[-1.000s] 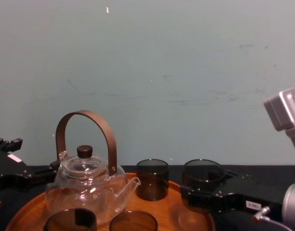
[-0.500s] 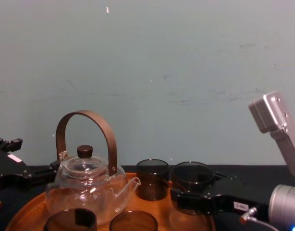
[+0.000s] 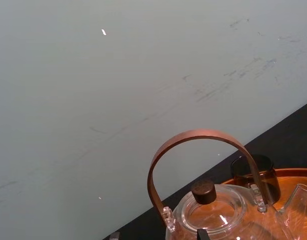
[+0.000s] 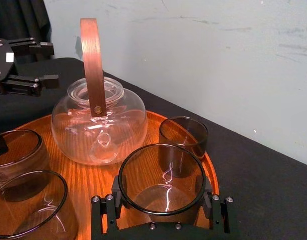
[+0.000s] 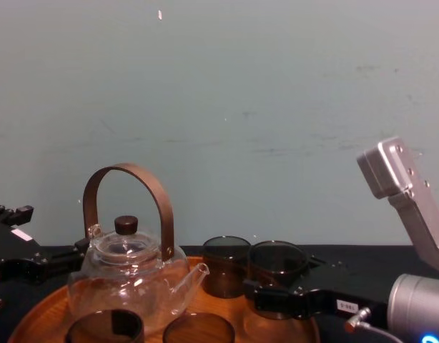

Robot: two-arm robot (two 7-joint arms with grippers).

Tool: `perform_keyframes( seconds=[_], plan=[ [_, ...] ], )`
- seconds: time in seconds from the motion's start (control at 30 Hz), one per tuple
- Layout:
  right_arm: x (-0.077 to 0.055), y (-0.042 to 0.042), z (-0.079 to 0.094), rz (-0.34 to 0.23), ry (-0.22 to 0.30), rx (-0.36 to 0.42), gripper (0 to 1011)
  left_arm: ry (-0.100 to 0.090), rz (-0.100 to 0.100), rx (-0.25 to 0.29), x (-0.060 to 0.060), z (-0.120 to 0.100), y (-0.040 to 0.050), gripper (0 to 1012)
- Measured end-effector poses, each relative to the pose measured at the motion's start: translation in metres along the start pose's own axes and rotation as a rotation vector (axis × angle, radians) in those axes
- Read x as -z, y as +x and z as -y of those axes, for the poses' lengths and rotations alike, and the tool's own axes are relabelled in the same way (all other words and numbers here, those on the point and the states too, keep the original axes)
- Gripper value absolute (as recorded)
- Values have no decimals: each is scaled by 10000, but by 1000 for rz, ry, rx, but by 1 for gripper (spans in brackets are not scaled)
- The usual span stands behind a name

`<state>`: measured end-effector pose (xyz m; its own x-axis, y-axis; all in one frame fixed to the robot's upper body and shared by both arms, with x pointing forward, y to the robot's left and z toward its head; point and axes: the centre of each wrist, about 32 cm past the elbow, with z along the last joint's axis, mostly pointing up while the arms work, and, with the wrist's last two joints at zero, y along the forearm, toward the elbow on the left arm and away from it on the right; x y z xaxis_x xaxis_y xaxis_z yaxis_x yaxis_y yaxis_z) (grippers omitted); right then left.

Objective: Pick up the glass from the table and place it on the tray.

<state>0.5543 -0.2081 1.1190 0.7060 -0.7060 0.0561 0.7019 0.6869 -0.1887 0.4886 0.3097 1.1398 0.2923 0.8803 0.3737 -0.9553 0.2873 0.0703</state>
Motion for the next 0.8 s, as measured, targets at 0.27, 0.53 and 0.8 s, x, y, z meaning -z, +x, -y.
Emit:
perform_keyframes(
  seconds=[0.27,0.53,0.8],
  plan=[
    [3,-1,-30,0,-1,-2,907,0,0,0,0,0,0,1001],
    [16,3,-65,0,0,-1,908,0,0,0,0,0,0,1001],
    [30,18,-118,-1,-2,-5,907,0,0,0,0,0,0,1001]
  ],
)
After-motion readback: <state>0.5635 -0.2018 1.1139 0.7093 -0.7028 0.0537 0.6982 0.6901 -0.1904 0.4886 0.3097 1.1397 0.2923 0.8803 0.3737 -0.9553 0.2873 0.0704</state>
